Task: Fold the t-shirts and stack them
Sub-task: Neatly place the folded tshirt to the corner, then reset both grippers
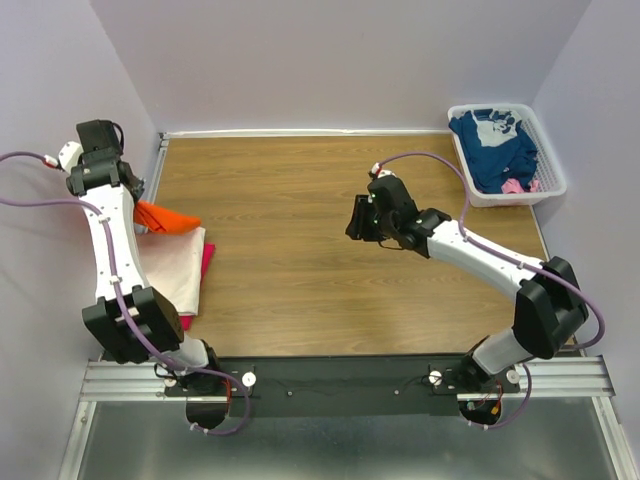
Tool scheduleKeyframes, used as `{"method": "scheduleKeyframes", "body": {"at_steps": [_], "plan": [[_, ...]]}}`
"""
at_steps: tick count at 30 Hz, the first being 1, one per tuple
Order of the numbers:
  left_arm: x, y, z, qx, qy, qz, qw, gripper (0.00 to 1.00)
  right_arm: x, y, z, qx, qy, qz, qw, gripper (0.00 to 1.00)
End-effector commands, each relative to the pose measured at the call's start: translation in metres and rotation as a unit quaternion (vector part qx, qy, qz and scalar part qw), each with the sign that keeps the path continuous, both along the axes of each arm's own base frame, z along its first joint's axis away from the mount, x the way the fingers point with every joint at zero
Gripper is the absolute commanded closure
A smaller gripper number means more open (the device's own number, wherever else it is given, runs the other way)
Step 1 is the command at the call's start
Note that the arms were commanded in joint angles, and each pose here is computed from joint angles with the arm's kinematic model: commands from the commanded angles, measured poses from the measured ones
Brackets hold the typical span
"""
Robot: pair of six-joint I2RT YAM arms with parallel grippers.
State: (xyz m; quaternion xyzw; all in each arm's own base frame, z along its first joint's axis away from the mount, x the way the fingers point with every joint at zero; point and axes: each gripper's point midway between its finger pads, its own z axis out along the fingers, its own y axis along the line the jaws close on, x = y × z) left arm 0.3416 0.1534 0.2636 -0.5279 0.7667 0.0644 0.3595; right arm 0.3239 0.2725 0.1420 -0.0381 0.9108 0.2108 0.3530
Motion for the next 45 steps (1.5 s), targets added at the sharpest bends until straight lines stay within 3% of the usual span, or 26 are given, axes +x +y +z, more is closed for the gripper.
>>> {"method": "scheduleKeyframes", "body": {"at_steps": [1,9,13,14,15,16,18,23,30,37,45], "plan": [[-0.023,0.003,-0.007,0.009,0.006,0.016,1.000,1.00,-0.014,-0.003,0.001,0.013,0.015,0.004,1.000,0.53],[-0.094,-0.004,-0.081,-0.004,0.074,0.069,0.995,1.00,-0.032,-0.007,-0.017,0.004,0.036,0.024,0.999,0.53],[-0.116,-0.012,-0.107,-0.021,0.069,0.067,0.995,1.00,-0.045,-0.005,-0.023,0.007,0.048,0.044,0.998,0.53],[-0.119,-0.014,-0.108,-0.021,0.063,0.064,0.996,0.96,-0.047,-0.006,-0.023,0.007,0.049,0.046,0.998,0.53],[-0.124,-0.016,-0.112,-0.019,0.061,0.062,0.996,0.85,-0.050,-0.008,-0.026,0.005,0.052,0.047,0.998,0.53],[-0.119,-0.016,-0.104,-0.011,0.037,0.053,0.998,0.63,-0.052,-0.008,-0.026,0.005,0.052,0.050,0.997,0.53],[-0.121,-0.018,-0.081,0.014,-0.010,0.044,0.999,0.42,-0.054,-0.010,-0.025,0.005,0.049,0.051,0.998,0.53],[-0.123,-0.016,-0.032,0.060,-0.078,0.035,0.995,0.03,-0.059,-0.013,-0.027,0.005,0.050,0.053,0.997,0.53],[-0.100,-0.035,-0.013,0.048,-0.132,-0.038,0.989,0.02,-0.061,-0.019,-0.025,0.003,0.042,0.043,0.998,0.53],[-0.064,-0.088,0.003,0.013,-0.193,-0.129,0.972,0.02,-0.056,-0.025,-0.024,-0.004,0.033,0.025,0.999,0.53],[-0.019,-0.220,-0.004,-0.047,-0.214,-0.290,0.931,0.02,-0.046,-0.037,-0.003,0.001,-0.006,-0.022,1.000,0.53]]}}
